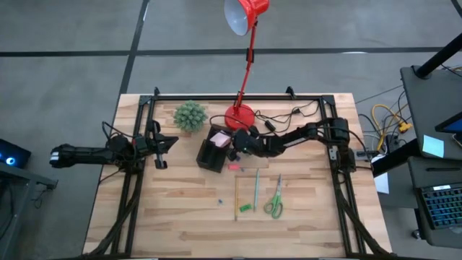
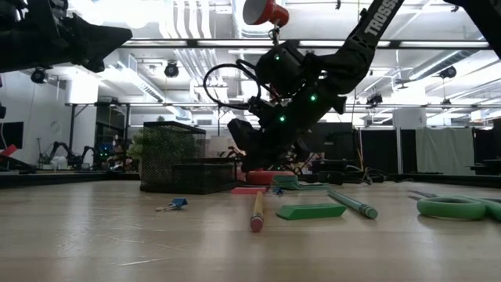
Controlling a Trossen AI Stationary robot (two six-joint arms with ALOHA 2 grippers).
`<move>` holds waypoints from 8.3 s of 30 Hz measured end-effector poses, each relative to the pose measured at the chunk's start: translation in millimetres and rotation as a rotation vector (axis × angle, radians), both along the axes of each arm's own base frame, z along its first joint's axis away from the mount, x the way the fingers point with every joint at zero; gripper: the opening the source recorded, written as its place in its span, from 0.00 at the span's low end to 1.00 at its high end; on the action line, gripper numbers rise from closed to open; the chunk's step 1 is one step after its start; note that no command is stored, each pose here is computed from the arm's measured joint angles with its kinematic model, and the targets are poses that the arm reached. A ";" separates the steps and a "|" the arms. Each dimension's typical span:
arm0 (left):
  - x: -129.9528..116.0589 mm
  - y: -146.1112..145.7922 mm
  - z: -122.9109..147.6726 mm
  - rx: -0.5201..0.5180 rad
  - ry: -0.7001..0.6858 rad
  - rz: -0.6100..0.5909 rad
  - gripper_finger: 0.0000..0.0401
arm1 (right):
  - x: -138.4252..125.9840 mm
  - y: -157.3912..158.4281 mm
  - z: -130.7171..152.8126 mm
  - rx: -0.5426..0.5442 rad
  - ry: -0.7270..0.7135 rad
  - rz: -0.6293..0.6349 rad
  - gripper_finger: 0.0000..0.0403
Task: Pick and place office supplies into organizer
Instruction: Put the pink sticky notes in the black desk organizer, then put the green sticky notes in the black desk organizer
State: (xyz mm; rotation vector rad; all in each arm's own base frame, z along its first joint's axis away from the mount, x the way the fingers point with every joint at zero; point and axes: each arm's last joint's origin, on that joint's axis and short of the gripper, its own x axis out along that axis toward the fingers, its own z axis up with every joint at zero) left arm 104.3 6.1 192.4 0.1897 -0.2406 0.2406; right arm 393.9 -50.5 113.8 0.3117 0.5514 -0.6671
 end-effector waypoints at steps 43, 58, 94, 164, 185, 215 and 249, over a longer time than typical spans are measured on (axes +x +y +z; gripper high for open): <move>0.2 0.0 -0.5 -0.002 0.005 -0.001 0.00 | 2.9 -4.2 -11.8 0.056 0.042 0.040 0.02; 1.2 -0.1 -1.6 -0.003 0.018 -0.002 0.00 | 22.9 -9.8 0.6 -0.017 0.030 0.068 0.02; 0.8 0.0 -0.7 -0.003 0.007 -0.001 0.00 | -29.6 44.9 118.7 0.183 0.030 0.005 0.07; 1.3 0.0 -1.2 -0.003 0.014 -0.001 0.00 | -11.1 33.2 28.0 0.238 0.464 -0.155 0.33; 1.3 0.0 -1.2 -0.003 0.014 -0.001 0.00 | -12.1 30.9 27.2 0.241 0.472 -0.165 0.14; 1.5 -0.1 -2.0 -0.003 0.022 -0.002 0.00 | -15.6 35.7 88.4 0.227 0.435 -0.050 0.02; 1.3 0.0 -1.4 -0.003 0.015 -0.001 0.00 | -18.0 28.2 86.8 0.187 0.485 0.019 0.72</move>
